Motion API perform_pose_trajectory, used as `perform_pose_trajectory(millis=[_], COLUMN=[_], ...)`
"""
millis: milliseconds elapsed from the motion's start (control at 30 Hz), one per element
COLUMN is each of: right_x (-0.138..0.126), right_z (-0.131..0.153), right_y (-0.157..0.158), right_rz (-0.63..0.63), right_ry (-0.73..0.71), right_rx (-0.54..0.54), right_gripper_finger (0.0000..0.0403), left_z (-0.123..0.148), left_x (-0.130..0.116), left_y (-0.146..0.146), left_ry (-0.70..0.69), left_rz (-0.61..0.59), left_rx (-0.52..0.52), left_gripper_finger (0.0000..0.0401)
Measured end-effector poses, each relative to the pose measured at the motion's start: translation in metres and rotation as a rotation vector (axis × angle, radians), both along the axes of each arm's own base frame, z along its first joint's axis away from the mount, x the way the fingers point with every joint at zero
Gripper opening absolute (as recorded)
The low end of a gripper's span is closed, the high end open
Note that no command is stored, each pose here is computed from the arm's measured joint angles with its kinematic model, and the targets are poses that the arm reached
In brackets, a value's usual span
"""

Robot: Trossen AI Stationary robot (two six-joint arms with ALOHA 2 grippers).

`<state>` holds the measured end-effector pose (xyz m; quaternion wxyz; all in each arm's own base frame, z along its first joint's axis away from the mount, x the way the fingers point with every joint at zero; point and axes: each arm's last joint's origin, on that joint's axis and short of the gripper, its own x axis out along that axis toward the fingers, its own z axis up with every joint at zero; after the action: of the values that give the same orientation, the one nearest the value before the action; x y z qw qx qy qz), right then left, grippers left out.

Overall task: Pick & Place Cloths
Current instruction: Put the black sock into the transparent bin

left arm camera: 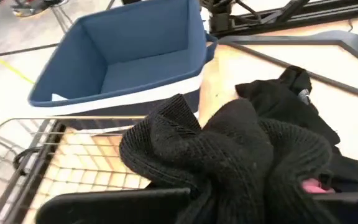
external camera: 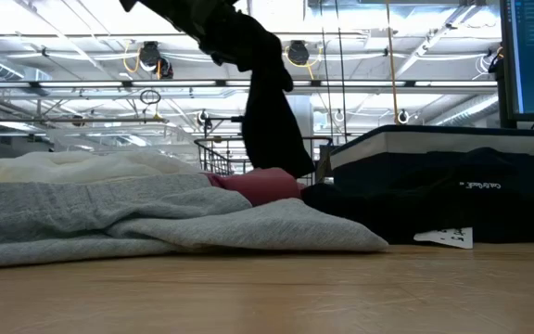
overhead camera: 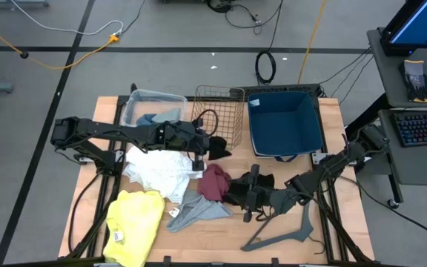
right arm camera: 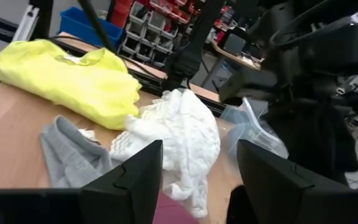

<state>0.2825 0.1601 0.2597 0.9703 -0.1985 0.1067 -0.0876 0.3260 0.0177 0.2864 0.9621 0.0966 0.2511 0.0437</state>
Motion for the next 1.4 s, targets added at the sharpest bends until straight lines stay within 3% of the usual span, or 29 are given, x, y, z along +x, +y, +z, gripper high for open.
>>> perform_pose_trajectory(millis=[367, 833, 1100, 1400], right_x=[-0.013, -0.023, -0.03, -0.034], right_z=[-0.005, -0.01, -0.012, -0.017], right_y=[0.018, 0.03, 0.037, 0.04], right_rz=[0.062, 0.104, 0.133, 0.131], right_ry=[0.043, 0.082, 0.102, 0.117], right_rx=[-0.025, -0.022, -0.034, 0.023], right_gripper_finger=[0.02, 0.0198, 0.0195, 0.0194], left_z=[0.037, 0.089, 0.097, 0.09], left_x=[-0.031, -0.099, -0.126, -0.138], left_y=[0.004, 0.011, 0.018, 0.04], left_ry=[-0.085, -0.198, -0.163, -0.063], left_rz=[0.159, 0.493, 0.711, 0.868], left_rx=[0.108, 0.252, 0.356, 0.377], left_gripper_finger=[0.0008, 0.0008, 0.0008, 0.0008])
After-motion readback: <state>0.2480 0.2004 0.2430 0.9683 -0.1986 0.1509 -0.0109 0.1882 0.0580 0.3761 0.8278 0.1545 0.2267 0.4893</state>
